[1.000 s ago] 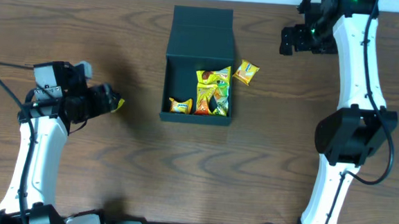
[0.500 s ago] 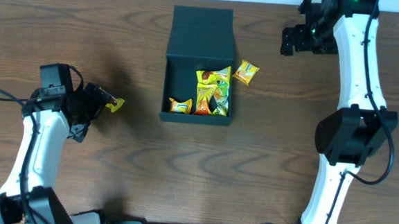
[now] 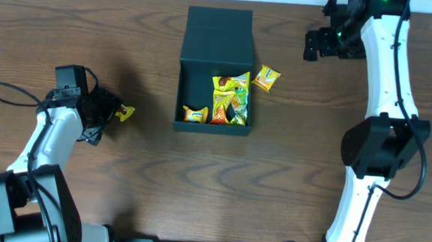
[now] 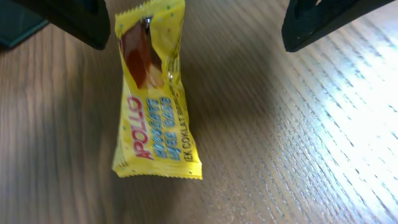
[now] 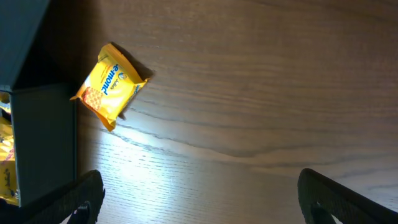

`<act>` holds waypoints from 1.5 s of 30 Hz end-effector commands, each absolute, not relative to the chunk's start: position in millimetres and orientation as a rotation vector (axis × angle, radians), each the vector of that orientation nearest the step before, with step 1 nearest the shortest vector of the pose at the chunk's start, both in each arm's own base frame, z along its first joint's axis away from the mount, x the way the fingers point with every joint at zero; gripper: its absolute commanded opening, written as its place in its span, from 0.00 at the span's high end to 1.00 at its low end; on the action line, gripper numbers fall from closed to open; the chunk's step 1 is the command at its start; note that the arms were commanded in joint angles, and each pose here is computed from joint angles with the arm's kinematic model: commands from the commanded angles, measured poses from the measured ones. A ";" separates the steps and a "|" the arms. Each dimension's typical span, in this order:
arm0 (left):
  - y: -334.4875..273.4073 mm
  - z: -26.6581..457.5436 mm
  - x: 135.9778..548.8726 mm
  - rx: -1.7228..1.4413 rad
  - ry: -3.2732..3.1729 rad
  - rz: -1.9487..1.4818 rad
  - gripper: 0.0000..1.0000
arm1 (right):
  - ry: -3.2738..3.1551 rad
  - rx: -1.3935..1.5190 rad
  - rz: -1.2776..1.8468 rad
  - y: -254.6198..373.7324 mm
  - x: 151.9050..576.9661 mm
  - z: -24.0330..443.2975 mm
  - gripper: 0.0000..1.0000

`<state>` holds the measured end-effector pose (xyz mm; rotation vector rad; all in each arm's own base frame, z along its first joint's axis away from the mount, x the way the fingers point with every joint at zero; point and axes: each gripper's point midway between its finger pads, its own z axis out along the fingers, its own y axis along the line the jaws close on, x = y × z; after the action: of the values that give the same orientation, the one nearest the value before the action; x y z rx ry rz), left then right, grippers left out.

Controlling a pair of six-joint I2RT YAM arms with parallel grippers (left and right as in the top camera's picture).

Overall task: Pack container
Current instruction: 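Lower the left gripper and grasp the yellow Apollo packet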

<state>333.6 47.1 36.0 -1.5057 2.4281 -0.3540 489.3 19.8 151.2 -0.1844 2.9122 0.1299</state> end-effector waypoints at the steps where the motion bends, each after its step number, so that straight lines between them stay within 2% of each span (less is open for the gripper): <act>1: 50.1 31.7 337.9 -1.569 2.390 -0.340 0.13 | 2.877 -0.213 0.121 23.5 487.8 167.1 0.01; 11: 40.2 26.2 368.4 -1.597 2.391 -0.351 0.16 | 2.881 -0.213 0.122 23.9 486.9 166.9 0.01; 21: 36.7 9.6 369.1 -1.687 2.391 -0.365 0.20 | 2.885 -0.213 0.122 23.9 486.0 166.7 0.01; 24: 36.4 9.4 368.3 -1.697 2.389 -0.365 0.25 | 2.884 -0.213 0.122 23.9 486.2 166.7 0.01; 30: 34.5 8.7 365.2 -1.716 2.396 -0.369 0.47 | 2.884 -0.213 0.122 23.9 486.1 166.7 0.01; 36: 33.4 7.7 361.4 -1.724 2.411 -0.363 0.55 | 2.884 -0.213 0.122 23.9 486.1 166.7 0.01; 40: 27.6 9.2 364.2 -1.686 2.436 -0.415 0.55 | 2.883 -0.213 0.122 23.9 486.5 166.8 0.01; 45: 20.7 10.6 365.1 -1.679 2.452 -0.471 0.64 | 2.878 -0.213 0.121 23.9 487.7 167.1 0.01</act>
<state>359.6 24.8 8.0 -1.7038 2.4363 -0.4285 488.0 19.9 150.9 -0.1894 2.9171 0.1302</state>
